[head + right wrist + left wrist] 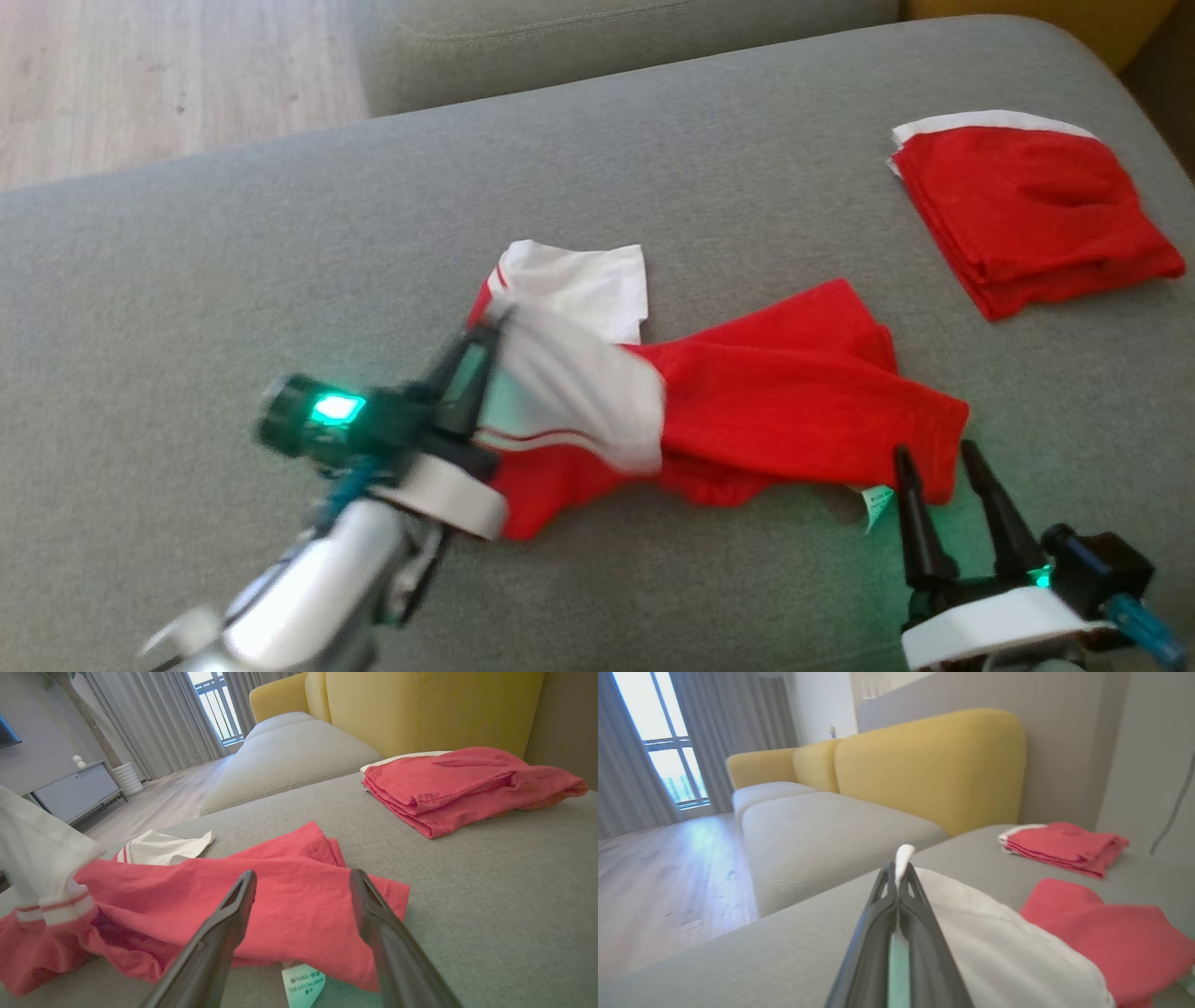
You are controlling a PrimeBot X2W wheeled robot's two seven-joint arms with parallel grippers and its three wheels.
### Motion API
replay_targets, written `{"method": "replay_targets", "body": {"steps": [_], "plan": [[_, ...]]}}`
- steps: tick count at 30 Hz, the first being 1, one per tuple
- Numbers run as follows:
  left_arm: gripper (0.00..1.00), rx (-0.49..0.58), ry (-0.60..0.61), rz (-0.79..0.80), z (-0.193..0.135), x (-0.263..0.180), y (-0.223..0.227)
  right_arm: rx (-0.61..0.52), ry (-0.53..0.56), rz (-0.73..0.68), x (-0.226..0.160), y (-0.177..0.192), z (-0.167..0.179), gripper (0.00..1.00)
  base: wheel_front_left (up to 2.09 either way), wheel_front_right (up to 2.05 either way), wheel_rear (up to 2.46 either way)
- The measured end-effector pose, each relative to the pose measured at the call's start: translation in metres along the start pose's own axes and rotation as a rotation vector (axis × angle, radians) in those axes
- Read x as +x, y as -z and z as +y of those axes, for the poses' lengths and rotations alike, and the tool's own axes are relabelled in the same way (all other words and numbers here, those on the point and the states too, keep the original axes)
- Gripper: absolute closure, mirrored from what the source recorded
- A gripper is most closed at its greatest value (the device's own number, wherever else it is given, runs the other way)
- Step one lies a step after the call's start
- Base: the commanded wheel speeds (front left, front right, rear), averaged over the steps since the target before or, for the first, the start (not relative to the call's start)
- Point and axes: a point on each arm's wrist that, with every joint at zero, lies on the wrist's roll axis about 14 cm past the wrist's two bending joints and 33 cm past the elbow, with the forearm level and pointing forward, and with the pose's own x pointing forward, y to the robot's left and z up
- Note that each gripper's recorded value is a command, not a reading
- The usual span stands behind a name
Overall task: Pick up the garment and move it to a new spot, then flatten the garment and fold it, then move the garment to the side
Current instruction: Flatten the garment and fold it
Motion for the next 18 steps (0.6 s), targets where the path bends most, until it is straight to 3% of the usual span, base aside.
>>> {"method": "replay_targets", "body": {"steps": [8,18], "plan": [[1.00,-0.042,-0.228,-0.138,0.074,-0.027,-0.042,0.007,-0.010,0.093,0.003,0.027,0.001,0.00,0.00,0.00,0.00],[1.00,-0.018,-0.243,-0.206,0.090,-0.026,-0.065,-0.020,-0.029,0.190,-0.007,0.055,0.003,0.00,0.00,0.00,0.00]]}}
